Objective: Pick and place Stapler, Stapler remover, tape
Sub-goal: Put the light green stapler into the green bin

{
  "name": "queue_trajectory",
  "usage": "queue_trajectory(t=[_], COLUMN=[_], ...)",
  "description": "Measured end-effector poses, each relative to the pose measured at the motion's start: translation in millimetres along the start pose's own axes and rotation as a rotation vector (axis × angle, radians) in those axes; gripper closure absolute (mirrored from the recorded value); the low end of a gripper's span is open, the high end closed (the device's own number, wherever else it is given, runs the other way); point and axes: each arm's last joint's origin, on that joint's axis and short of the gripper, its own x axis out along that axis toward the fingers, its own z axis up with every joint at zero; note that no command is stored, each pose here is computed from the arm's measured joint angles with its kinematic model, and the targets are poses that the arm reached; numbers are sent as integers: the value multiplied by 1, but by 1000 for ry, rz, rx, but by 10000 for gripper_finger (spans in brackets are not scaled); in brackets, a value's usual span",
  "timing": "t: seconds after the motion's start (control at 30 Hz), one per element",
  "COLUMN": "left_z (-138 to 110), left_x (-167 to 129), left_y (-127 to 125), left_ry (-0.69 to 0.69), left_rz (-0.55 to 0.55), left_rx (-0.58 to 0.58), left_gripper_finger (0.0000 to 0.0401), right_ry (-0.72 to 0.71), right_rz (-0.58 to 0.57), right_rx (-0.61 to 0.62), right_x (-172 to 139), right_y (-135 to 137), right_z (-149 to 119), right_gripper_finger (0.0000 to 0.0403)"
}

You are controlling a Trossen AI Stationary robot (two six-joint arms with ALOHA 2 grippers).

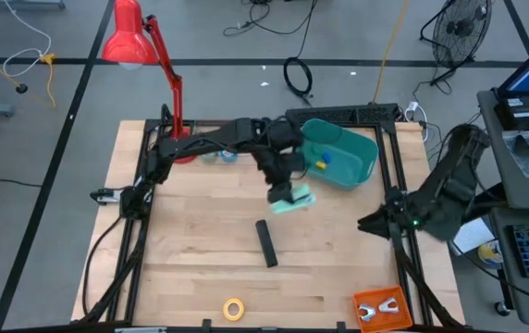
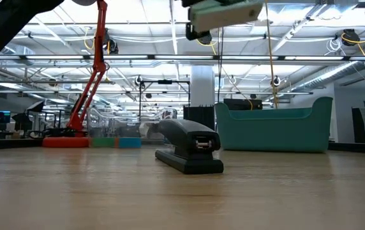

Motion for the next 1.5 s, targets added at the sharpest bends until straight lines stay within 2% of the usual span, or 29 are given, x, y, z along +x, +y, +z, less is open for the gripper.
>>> queue_trajectory(t=[0.1,0.23,0.5,0.73,0.87,1.13,1.5], left_z=[-10,-14,-13,-25,-30,-31,-26], left_x=[4,10,21,30,37,50,53], left_y=[-8,-17,-35,-50,-63,-71,-57], left_ry=[95,130,113,201,229,234,213], left_rz=[-63,-82,-109,-145,-166,-174,-126], left_rx=[8,24,67,76,103,139,109], left_gripper_finger=[270,270,270,270,270,270,270], right_ry=[-10,-9,110,162,156,111,117], right_rz=[79,104,100,269,353,401,337], right_rx=[-48,-114,-144,-146,-140,-131,-112], right_x=[2,16,84,127,137,140,153], right_y=[4,5,-1,0,2,7,3], right_z=[16,33,58,73,79,82,78], right_gripper_finger=[289,289,269,232,219,213,213])
